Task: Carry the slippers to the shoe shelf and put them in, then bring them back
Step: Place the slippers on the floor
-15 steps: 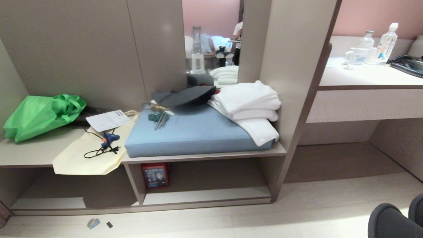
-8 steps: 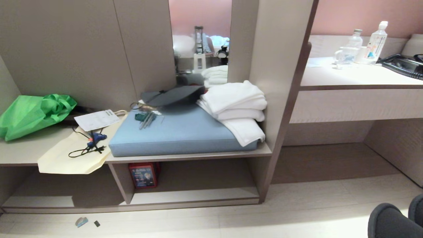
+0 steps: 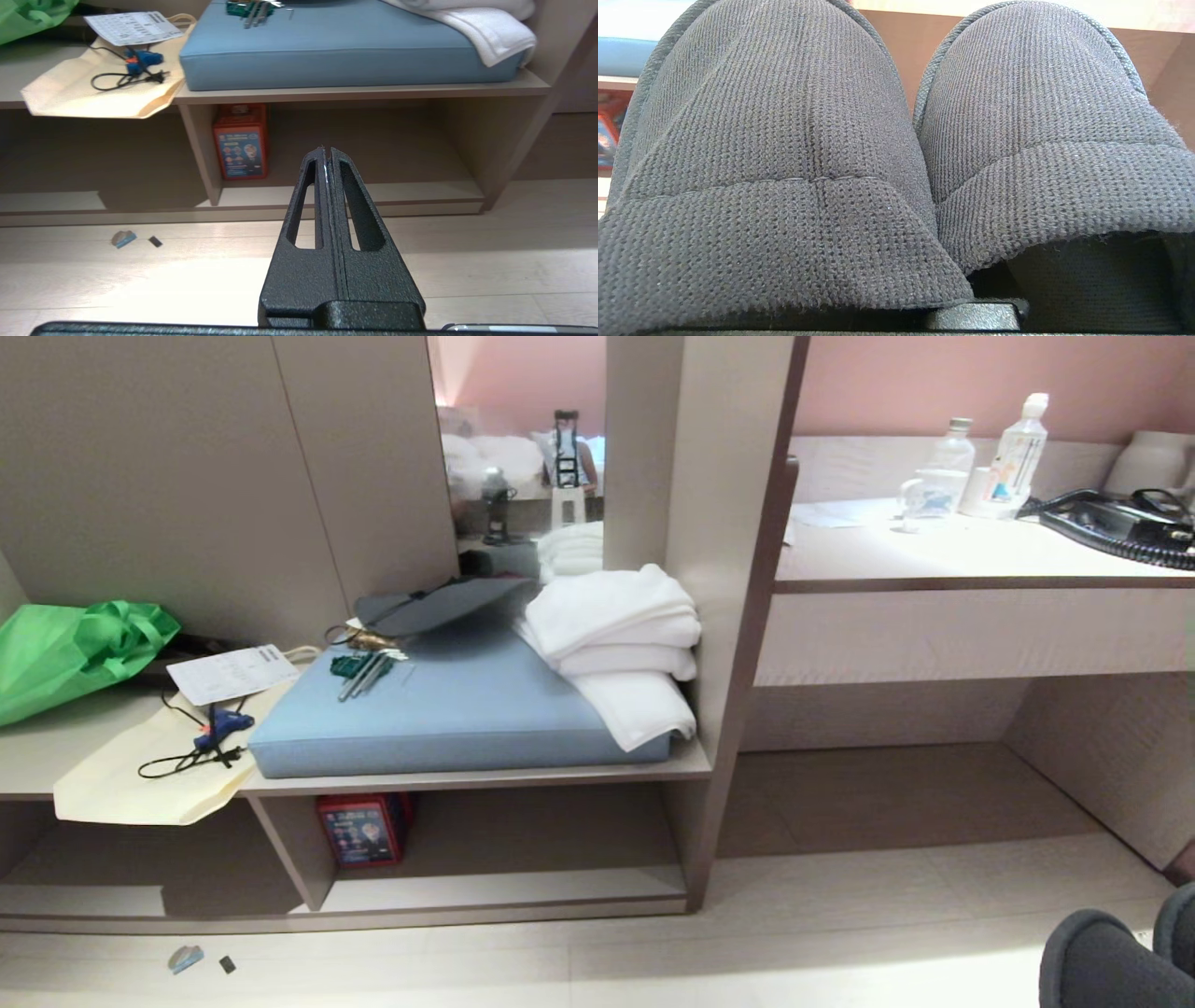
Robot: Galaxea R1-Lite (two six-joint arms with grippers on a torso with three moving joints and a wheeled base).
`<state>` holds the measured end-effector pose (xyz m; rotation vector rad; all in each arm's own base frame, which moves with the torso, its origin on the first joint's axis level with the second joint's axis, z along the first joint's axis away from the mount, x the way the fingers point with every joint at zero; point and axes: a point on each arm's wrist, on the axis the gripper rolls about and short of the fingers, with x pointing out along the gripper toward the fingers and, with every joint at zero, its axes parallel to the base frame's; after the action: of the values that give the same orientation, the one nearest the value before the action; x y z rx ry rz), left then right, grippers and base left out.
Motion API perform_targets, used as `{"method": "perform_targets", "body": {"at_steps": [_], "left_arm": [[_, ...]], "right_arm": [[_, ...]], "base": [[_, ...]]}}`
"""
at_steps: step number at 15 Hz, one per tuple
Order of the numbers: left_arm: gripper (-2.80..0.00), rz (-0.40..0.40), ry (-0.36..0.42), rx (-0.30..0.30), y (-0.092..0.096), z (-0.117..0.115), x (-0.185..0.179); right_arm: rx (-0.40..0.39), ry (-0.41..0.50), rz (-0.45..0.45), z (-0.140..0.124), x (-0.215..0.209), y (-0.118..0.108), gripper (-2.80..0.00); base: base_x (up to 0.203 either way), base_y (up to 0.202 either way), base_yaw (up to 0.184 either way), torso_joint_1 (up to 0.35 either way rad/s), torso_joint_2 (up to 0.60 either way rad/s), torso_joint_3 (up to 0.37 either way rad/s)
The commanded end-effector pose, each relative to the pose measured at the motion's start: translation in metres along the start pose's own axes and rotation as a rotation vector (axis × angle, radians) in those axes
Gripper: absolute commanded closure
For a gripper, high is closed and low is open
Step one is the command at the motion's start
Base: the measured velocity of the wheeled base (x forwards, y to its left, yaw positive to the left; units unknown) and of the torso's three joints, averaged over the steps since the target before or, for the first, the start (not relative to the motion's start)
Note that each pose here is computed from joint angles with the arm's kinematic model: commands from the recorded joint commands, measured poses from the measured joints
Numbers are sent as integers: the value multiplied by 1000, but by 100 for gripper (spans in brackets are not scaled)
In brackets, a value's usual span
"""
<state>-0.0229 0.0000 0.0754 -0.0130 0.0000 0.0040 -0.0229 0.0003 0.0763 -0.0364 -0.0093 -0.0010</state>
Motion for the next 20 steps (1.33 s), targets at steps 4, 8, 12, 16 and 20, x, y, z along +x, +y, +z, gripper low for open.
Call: {"method": "perform_targets", "body": {"at_steps": [4,8,12,16,20], "left_arm": [[0,1,2,-1,0,0,0],[0,1,0,-1,0,0,0],[0,1,1,-1,0,0,0],[0,1,2,-1,0,0,0],[0,1,1,-1,0,0,0]], "right_arm": [[0,-1,1,0,0,0,0],[0,-1,1,0,0,0,0],[0,-3,1,0,0,0,0],[0,-3,1,0,0,0,0],[0,-1,0,0,0,0,0]], "base": [[0,-197,1,2,2,1],[0,-198,0,2,1,2],[0,-194,3,4,1,1],[0,-197,3,2,2,1],[0,-198,2,4,5,3]]}}
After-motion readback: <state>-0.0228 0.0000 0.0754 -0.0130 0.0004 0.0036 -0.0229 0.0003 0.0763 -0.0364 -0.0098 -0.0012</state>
